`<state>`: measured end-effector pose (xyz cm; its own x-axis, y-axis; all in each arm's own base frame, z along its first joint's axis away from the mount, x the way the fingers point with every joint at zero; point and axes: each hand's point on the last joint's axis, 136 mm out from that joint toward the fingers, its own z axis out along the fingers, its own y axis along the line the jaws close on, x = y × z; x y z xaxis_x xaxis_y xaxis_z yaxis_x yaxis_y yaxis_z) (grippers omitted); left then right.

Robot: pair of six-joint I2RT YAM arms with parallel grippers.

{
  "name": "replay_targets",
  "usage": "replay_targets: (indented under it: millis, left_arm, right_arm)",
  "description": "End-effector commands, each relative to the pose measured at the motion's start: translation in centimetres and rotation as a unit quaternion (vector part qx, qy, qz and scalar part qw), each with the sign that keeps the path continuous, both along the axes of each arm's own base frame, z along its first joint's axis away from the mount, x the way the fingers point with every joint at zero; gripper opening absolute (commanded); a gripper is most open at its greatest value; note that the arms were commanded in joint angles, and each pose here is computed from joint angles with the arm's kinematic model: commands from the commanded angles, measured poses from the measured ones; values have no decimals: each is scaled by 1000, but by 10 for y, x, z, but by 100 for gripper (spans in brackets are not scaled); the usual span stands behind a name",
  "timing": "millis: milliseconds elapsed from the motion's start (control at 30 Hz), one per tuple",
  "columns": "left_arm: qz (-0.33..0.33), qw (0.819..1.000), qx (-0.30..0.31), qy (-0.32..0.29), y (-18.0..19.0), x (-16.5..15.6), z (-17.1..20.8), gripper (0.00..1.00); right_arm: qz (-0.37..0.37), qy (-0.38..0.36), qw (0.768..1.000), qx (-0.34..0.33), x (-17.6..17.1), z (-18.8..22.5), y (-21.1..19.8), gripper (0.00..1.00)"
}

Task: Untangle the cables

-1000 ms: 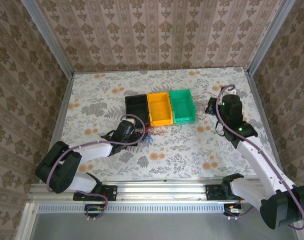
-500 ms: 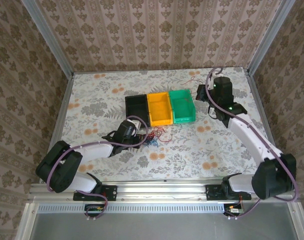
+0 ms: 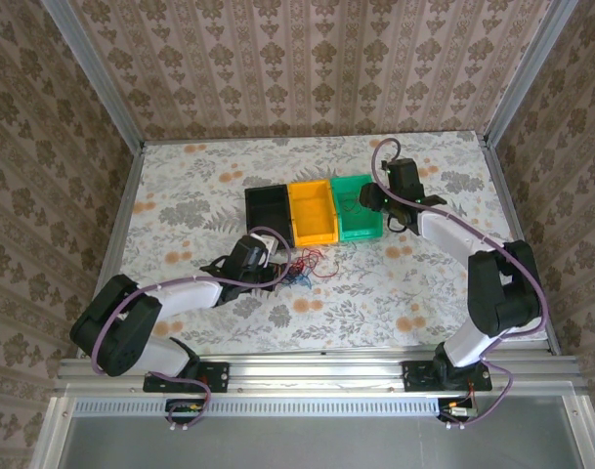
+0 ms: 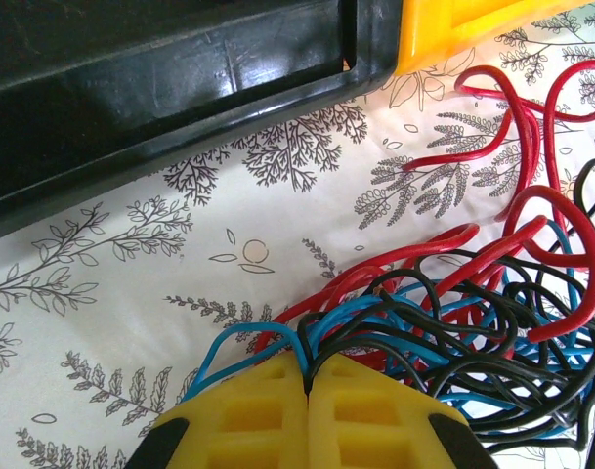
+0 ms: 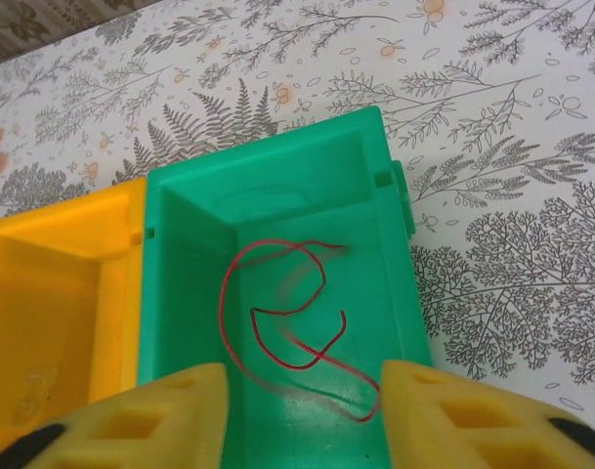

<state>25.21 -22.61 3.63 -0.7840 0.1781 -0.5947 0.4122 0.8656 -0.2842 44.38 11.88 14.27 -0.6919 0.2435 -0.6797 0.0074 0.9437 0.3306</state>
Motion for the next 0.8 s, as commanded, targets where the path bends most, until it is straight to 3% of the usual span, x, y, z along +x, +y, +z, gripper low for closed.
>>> replay_targets:
  millis: [0, 200, 467, 600, 767]
  left_arm:
    - [-20, 1000, 8, 11, -5, -4, -4, 0]
    - [-25, 1000, 6, 13, -8, -4, -5, 0]
    - [-35, 999, 8, 27, -13, -5, -12, 0]
    - [-36, 999, 8, 26, -13, -5, -11, 0]
    - [-38, 999, 9, 27, -13, -8, -11, 0]
  right_arm:
    - [-2, -24, 1000, -2, -1, 24, -1, 52]
    - [65, -22, 998, -10, -40, 24, 23, 52]
    - [248, 42, 968, 10, -124, -19, 121, 51]
    - [255, 71, 964, 9, -133, -46, 136, 49]
    - [240, 95, 966, -14, -119, -72, 139, 46]
